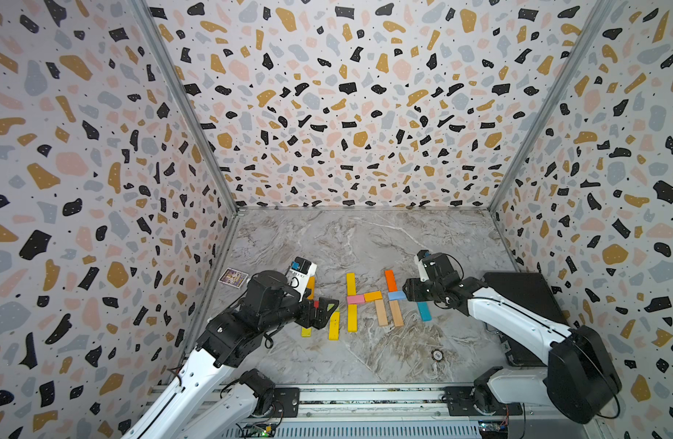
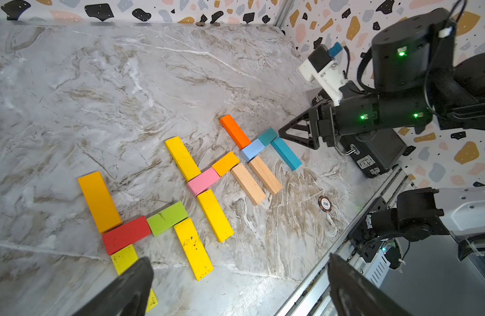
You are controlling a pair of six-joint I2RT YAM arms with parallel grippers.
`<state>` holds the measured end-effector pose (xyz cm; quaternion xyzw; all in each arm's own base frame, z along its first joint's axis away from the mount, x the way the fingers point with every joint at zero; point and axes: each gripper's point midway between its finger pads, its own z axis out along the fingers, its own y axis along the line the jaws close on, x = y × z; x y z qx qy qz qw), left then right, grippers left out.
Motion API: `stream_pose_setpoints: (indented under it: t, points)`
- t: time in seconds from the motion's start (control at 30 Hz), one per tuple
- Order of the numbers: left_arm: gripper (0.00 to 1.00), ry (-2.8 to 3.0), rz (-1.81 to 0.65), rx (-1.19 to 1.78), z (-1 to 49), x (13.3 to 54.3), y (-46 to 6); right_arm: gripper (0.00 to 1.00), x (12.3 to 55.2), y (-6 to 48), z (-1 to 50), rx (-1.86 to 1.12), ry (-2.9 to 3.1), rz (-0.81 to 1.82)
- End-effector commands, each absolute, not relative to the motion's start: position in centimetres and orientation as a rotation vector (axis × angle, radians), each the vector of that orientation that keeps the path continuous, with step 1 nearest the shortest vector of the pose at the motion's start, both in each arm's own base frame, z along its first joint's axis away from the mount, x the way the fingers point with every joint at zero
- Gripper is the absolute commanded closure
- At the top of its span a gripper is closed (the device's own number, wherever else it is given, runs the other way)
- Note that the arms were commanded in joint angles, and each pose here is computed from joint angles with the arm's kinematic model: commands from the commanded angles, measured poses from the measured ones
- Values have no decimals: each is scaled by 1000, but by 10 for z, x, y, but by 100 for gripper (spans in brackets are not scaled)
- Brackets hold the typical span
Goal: Assemble the letter h with building blocks
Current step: Assemble the building block at the center of the board.
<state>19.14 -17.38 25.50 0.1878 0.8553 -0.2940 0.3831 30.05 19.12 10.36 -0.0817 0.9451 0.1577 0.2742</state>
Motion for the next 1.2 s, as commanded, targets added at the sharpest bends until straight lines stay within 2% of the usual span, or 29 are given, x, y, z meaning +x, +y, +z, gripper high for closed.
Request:
stream_pose_setpoints:
  t: [0.0, 0.2, 0.33, 0.5, 0.67, 1.17]
  points:
    - [1, 2148, -739, 472, 259, 196, -173, 33, 313, 221, 107, -257, 2525, 502]
    - [1, 2152, -727, 468, 258, 197, -171, 32, 336, 244, 91, -269, 2554, 509]
    - [1, 2153, -728, 471, 258, 197, -172, 30, 350, 240, 78, -254, 2579, 413]
    - [1, 2152, -727, 472, 258, 197, -172, 27, 361, 241, 67, -210, 2608, 428]
    - [1, 2153, -727, 472, 257, 197, -172, 25, 365, 248, 59, -206, 2630, 470]
    - [1, 2154, -728, 474, 257, 197, -172, 28, 364, 263, 47, -263, 2665, 518]
